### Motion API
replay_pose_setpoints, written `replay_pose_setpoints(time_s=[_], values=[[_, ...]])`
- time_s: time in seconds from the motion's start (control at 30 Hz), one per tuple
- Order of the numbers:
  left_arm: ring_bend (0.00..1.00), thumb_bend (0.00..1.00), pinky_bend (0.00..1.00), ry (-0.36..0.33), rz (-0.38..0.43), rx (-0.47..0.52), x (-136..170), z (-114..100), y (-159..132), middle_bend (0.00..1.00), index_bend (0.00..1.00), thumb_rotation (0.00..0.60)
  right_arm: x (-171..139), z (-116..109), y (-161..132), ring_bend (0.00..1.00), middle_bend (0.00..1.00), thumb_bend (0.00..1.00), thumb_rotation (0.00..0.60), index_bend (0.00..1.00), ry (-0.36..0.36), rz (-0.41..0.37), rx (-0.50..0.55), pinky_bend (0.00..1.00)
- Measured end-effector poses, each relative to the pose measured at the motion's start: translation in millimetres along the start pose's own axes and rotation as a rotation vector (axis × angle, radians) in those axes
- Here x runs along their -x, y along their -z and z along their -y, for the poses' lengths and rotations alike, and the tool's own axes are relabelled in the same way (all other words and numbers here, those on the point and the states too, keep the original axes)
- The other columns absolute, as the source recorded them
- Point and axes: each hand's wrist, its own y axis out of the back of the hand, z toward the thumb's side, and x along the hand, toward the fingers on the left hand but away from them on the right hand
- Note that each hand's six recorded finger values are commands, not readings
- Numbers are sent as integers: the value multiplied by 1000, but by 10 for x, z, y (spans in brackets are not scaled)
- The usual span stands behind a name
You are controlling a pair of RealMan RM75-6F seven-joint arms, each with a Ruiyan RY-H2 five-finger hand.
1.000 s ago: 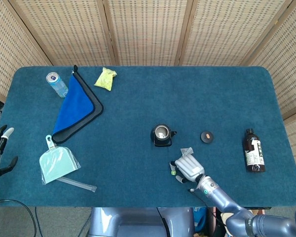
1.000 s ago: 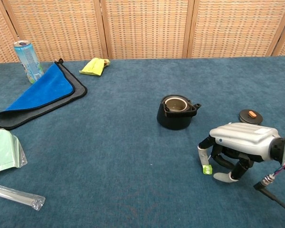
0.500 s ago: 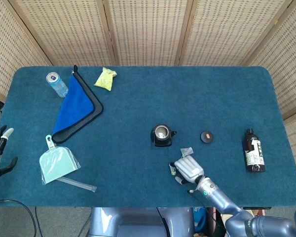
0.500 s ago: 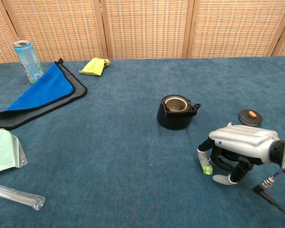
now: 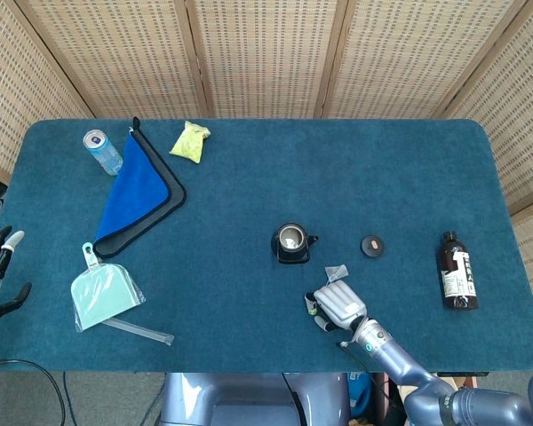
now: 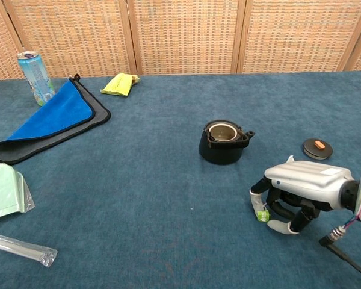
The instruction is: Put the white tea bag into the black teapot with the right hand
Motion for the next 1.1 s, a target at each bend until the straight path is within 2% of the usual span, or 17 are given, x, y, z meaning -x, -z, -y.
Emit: replay_pose_setpoints(time_s=[0.8, 1.1], values=[[0, 385, 0, 0, -5, 2, 21, 7, 19, 0, 20, 600, -26, 7, -5, 916, 874, 577, 600, 618, 4, 3, 10, 944], [0, 385, 0, -1, -2, 2, 19, 5, 10, 0, 20, 600, -55, -167, -8, 916, 875, 579, 600, 620, 43, -6, 3, 944]])
